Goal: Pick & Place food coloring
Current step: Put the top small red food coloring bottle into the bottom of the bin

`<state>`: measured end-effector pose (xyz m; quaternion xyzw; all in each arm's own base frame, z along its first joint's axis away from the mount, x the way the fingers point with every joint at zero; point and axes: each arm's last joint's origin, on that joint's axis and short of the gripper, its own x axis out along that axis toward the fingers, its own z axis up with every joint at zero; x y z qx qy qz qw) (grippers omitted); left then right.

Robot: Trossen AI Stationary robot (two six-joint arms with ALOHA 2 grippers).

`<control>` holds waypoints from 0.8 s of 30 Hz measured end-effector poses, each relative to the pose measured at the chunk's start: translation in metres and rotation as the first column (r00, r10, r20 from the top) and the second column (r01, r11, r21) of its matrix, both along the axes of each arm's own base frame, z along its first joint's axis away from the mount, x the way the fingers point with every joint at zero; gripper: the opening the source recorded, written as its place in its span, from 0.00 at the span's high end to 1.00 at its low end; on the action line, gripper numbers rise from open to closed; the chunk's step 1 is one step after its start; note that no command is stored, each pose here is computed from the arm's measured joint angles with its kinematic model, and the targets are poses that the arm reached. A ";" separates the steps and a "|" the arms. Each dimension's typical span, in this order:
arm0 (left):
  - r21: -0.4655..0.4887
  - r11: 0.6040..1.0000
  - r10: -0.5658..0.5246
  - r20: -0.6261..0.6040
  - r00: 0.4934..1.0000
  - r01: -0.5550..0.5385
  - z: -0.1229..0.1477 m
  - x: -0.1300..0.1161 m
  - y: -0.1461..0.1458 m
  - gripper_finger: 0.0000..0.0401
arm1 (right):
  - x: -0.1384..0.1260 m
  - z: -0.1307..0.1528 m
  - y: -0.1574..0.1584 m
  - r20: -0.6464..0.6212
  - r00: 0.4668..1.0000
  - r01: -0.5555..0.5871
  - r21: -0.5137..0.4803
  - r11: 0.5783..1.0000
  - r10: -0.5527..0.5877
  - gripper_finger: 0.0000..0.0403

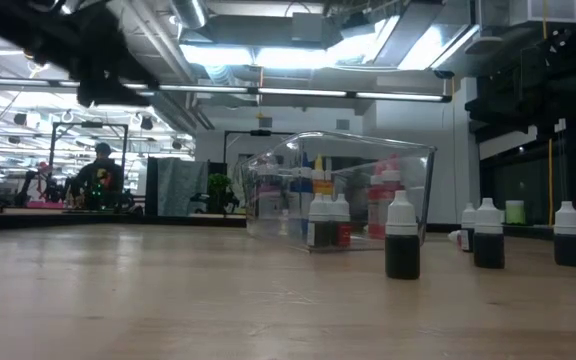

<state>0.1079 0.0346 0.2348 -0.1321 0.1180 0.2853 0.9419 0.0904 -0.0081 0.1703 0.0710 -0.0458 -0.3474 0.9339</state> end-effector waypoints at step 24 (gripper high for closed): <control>0.184 0.983 -0.034 0.161 0.986 0.004 -0.063 -0.015 -0.003 0.20 | 0.000 0.000 0.000 0.000 1.000 0.000 0.000 1.000 0.000 0.65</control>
